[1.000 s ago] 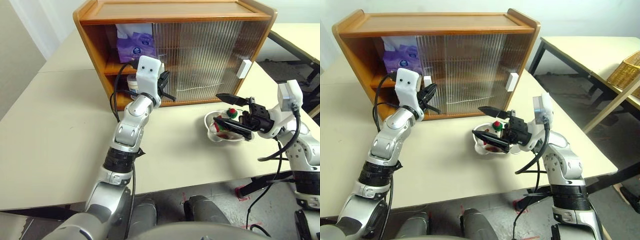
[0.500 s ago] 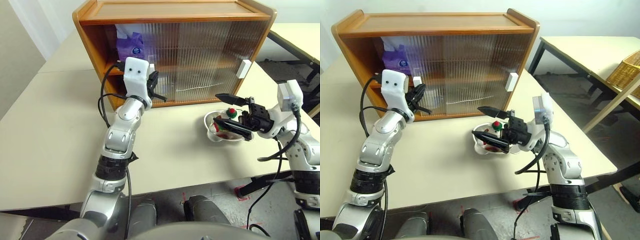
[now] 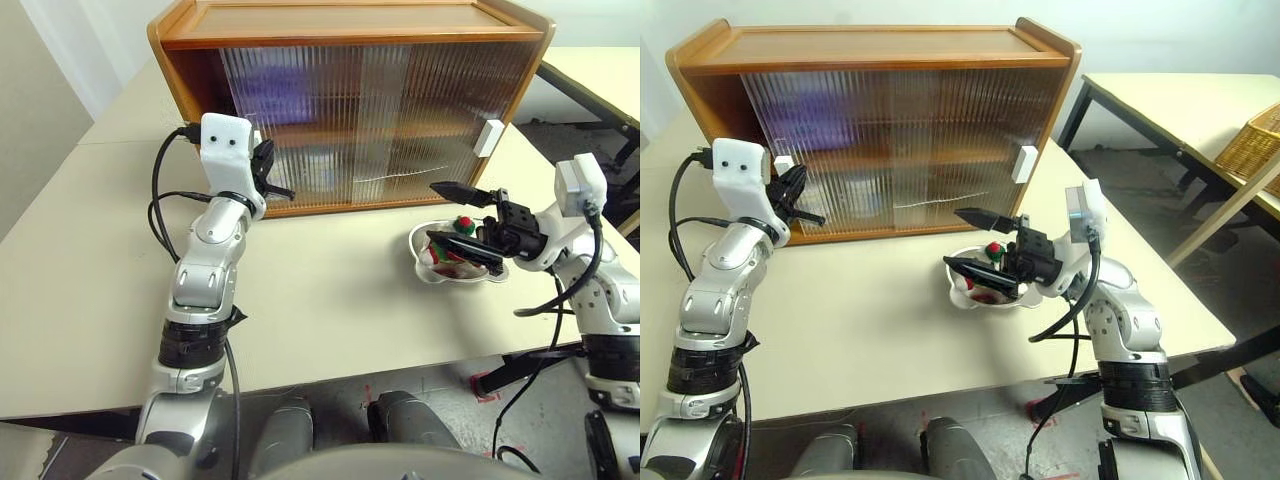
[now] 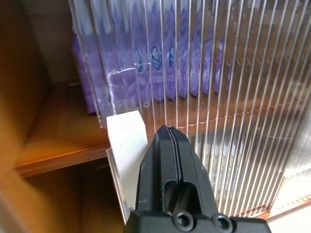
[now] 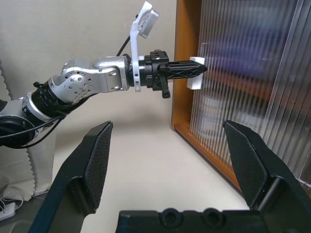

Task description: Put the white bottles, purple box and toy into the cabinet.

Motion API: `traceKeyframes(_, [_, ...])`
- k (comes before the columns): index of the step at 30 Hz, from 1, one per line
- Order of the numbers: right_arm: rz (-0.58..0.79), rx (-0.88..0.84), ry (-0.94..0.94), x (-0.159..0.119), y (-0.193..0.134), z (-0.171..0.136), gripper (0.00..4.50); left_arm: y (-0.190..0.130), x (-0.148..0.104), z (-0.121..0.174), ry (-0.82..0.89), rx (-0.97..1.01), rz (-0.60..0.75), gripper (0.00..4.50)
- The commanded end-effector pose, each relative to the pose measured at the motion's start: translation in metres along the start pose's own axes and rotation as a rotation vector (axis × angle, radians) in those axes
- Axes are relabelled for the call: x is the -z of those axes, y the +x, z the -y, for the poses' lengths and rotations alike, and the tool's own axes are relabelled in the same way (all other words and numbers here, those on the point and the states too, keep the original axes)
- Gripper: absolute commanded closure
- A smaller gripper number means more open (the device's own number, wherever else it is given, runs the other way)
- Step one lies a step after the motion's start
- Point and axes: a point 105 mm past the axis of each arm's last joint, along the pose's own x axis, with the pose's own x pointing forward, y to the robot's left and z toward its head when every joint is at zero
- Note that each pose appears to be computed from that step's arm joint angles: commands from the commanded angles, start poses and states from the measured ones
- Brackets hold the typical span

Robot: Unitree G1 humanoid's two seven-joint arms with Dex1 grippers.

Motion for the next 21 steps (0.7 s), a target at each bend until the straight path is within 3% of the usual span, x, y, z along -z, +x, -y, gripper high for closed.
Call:
traceKeyframes(1, [-0.005, -0.017, 0.001, -0.001, 0.002, 0.000, 0.00, -0.006, 0.006, -0.013, 0.002, -0.049, -0.026, 4.47])
traceKeyframes(21, [0.001, -0.050, 0.013, -0.004, 0.011, 0.000, 0.00, -0.031, 0.017, -0.050, 0.018, -0.171, -0.068, 4.47])
